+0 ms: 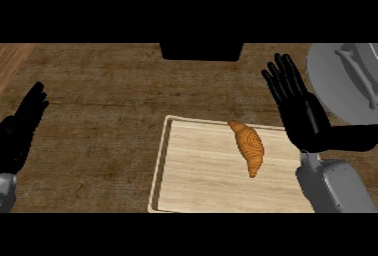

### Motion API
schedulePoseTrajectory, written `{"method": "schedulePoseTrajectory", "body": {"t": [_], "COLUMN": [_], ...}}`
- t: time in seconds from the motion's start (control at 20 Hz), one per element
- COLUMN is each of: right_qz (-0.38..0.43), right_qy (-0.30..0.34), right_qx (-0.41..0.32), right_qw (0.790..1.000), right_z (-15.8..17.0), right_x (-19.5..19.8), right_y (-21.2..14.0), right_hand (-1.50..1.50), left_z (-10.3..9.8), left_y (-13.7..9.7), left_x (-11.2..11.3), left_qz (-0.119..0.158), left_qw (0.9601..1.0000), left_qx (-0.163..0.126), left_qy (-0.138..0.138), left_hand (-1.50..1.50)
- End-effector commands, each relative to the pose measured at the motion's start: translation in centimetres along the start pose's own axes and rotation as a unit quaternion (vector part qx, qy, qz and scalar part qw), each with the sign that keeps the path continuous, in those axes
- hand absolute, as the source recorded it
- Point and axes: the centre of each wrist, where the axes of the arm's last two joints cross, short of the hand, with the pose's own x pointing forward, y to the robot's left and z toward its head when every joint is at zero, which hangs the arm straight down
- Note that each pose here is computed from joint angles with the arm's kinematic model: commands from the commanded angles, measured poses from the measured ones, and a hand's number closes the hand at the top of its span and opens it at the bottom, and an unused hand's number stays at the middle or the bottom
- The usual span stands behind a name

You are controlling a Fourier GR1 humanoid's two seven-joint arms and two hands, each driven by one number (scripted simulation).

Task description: Pick the croissant from the tray and place it in the pot

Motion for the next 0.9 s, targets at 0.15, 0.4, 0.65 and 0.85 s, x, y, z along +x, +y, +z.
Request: {"method": "schedulePoseTrajectory", "body": {"t": [0.15, 0.4, 0.65, 0.85], "right_qz": [0.183, 0.534, 0.55, 0.578], "right_qy": [0.17, 0.061, 0.0, 0.063], "right_qx": [-0.133, -0.144, -0.147, -0.122], "right_qw": [0.959, 0.831, 0.822, 0.805], "right_z": [3.1, 4.2, 9.5, 11.0], "right_x": [0.4, 4.6, 1.8, 4.3], "right_y": [-6.2, -11.7, -5.4, -2.5], "right_hand": [1.5, -1.5, -1.5, -1.5], "left_z": [1.9, 2.1, 3.1, 3.8], "left_y": [0.5, 0.3, -0.8, -0.5], "left_x": [-3.1, -4.3, -5.8, -6.3], "left_qz": [-0.017, -0.009, 0.001, -0.002], "left_qw": [0.9993, 0.998, 0.9978, 0.9987], "left_qx": [0.024, 0.027, 0.02, 0.013], "left_qy": [0.024, 0.056, 0.063, 0.049], "left_hand": [0.0, 0.0, 0.0, 0.0]}}
